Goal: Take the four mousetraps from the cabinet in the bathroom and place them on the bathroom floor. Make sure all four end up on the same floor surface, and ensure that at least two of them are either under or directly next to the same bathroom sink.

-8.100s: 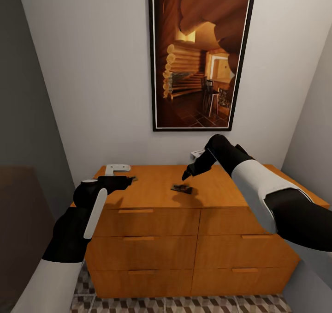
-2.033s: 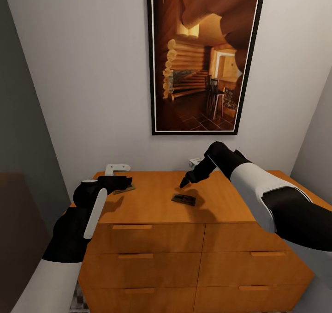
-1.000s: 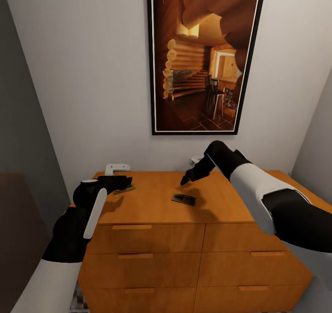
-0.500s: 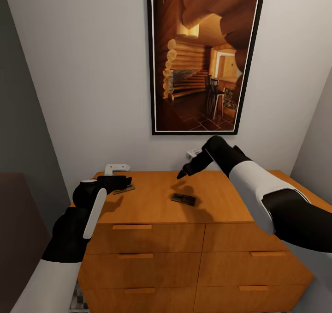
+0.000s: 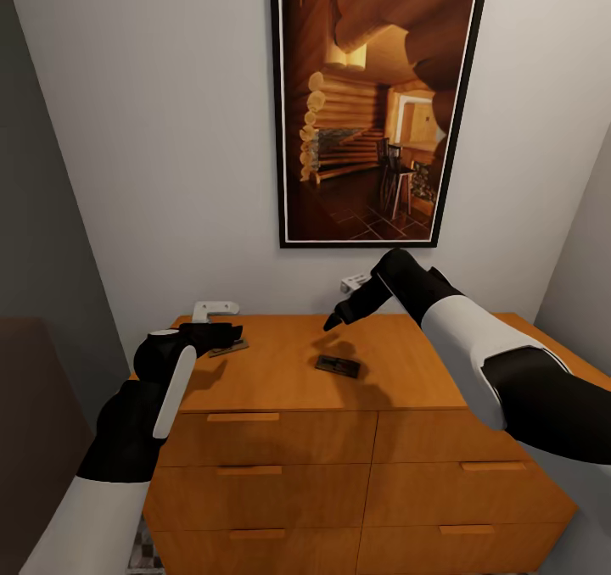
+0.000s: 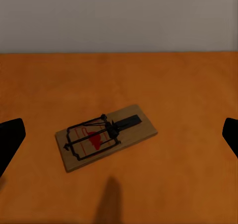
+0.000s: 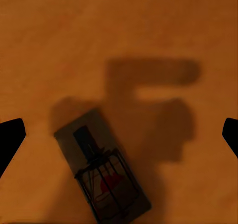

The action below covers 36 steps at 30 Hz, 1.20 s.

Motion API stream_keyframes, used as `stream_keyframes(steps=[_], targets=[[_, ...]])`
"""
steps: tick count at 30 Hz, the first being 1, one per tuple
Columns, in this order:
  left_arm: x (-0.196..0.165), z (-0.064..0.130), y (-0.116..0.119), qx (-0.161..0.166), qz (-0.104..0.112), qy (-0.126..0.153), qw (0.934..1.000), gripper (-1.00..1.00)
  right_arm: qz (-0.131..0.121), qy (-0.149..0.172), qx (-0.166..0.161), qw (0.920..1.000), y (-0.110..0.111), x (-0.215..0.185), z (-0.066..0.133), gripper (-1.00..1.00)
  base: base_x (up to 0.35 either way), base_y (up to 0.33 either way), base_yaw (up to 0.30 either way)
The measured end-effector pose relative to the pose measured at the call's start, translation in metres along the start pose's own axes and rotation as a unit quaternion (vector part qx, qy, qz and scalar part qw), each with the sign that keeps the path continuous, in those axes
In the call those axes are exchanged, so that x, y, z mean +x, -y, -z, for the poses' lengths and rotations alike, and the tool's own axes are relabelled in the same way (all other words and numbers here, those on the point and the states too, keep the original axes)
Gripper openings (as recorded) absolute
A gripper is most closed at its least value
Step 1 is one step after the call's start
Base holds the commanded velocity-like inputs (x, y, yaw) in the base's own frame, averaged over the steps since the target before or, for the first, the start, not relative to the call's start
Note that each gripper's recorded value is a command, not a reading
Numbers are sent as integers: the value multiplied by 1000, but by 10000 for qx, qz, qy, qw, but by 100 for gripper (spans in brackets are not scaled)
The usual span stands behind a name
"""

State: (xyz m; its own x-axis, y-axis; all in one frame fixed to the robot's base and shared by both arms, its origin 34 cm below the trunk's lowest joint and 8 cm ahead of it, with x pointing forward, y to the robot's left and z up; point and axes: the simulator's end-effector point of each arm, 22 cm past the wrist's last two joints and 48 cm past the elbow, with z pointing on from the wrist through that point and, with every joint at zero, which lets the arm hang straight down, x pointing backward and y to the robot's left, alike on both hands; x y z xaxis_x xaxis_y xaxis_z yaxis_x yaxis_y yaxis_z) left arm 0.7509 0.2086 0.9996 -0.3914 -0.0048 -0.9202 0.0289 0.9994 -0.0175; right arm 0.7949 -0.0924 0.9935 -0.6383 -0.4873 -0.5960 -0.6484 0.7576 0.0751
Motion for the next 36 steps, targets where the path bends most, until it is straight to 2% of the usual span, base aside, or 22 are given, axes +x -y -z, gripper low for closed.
stream_keyframes(steps=[15,16,26,36], targets=[[0,0,0,-2,-5,-7,10000,100,-3,-77,-398,9992,-16,6,-3,100,0,0,0],[0,0,0,-3,-7,-10,10000,100,-17,-97,-518,9986,-21,8,-3,100,0,0,0],[2,0,1,2,-15,-38,10000,100,-67,-353,-435,9984,-13,26,-11,100,0,0,0],[2,0,3,15,-16,-46,10000,100,4,-399,-404,9984,-16,26,-14,100,0,0,0]])
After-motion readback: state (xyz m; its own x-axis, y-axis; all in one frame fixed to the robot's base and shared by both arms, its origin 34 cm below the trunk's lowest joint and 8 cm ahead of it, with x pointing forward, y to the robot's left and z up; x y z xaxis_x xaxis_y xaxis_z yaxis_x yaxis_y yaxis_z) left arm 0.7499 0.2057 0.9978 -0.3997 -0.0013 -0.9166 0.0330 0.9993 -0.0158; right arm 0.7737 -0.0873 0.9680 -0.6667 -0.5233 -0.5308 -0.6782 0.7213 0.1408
